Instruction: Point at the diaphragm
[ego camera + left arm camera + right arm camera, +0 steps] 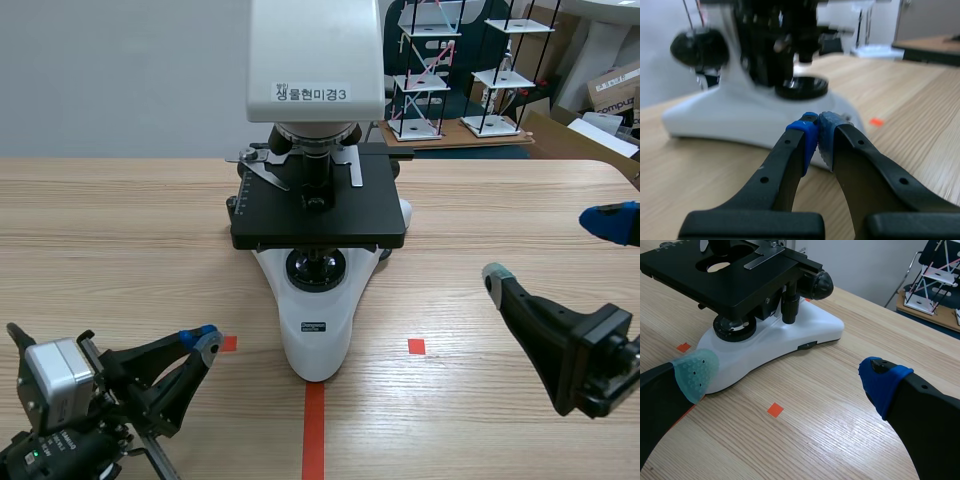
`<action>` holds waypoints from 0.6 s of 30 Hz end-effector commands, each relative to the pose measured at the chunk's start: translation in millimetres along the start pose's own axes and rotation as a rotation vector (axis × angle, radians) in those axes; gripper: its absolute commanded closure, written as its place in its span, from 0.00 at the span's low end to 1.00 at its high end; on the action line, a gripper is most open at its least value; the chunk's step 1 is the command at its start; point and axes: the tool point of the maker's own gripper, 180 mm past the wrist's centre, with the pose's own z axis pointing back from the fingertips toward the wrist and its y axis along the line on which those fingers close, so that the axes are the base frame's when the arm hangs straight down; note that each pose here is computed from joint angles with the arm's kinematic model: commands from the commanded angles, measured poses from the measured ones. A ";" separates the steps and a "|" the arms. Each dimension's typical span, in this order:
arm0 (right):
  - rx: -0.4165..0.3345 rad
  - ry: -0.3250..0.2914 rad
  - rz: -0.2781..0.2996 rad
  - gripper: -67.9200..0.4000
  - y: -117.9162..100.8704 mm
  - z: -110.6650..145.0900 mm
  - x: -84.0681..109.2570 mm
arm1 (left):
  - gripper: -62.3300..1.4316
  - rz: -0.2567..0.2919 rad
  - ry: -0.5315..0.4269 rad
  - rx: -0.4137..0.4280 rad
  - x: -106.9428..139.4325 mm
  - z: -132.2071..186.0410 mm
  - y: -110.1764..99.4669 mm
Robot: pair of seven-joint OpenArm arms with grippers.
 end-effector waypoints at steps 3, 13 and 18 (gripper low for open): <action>-0.007 -0.033 -0.002 0.09 -2.4 -0.8 7.0 | 0.95 -0.017 -0.053 -0.006 7.3 -14.6 -1.6; -0.007 -0.033 -0.002 0.08 -2.4 -0.8 6.9 | 0.95 0.012 -0.120 -0.016 14.0 -31.9 -13.3; -0.007 -0.033 -0.002 0.09 -2.4 -0.8 6.9 | 0.95 0.013 -0.111 -0.015 12.3 -32.4 -13.5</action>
